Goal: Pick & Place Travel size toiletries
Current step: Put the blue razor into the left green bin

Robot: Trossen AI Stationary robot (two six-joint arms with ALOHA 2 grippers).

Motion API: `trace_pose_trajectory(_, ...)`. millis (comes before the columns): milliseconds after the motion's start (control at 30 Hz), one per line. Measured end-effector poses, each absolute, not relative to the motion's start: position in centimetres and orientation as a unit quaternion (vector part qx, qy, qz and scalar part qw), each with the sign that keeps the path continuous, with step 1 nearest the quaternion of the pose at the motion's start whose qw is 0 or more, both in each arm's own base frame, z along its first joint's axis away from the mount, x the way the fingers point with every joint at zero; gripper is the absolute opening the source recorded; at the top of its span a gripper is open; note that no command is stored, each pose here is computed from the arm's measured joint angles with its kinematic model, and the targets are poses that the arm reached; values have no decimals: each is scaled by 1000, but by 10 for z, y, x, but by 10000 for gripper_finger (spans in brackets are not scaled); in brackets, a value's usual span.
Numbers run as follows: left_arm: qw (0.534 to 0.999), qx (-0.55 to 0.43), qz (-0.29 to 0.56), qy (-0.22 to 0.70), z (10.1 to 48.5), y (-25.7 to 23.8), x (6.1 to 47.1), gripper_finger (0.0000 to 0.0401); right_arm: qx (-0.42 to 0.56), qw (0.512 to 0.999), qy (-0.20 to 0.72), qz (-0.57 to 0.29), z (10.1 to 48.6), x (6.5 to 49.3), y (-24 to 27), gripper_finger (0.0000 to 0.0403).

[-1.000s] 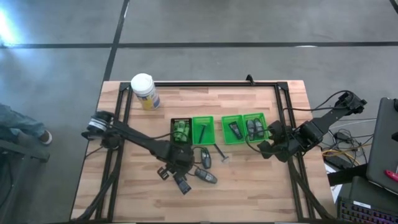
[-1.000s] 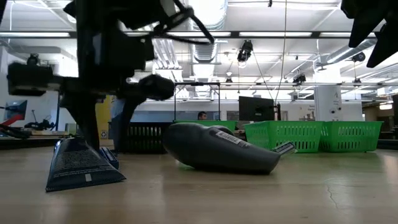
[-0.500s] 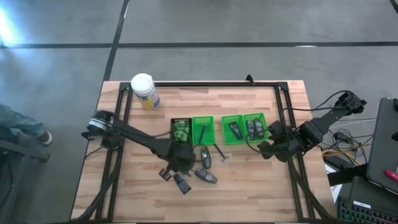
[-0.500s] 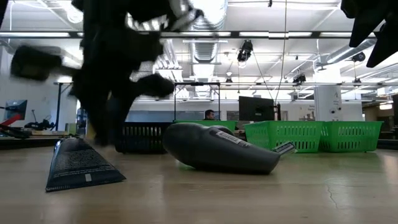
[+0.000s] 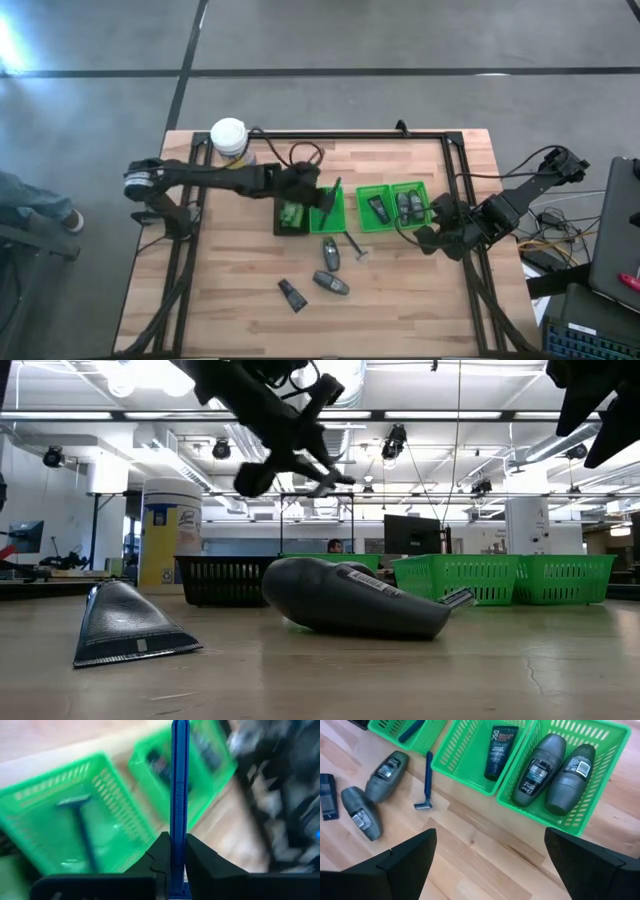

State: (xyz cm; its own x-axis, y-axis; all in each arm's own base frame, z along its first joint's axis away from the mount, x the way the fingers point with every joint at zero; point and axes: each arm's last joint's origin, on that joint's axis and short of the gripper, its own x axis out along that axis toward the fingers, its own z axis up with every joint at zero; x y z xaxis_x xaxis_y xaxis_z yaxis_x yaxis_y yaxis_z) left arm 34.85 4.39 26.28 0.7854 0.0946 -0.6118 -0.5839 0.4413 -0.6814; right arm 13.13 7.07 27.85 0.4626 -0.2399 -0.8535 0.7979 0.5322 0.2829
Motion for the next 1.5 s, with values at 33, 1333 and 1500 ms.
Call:
trace_pose_trajectory(33,802,-501,216,243,259,48,350,39,354,779,396,-333,279,132,71,368)
trace_pose_trajectory(1333,893,-284,183,296,336,-63,229,218,330,731,493,-337,172,336,80,281)
trace_pose_trajectory(1500,892,-283,182,303,336,-62,226,218,316,692,533,-370,156,350,71,263)
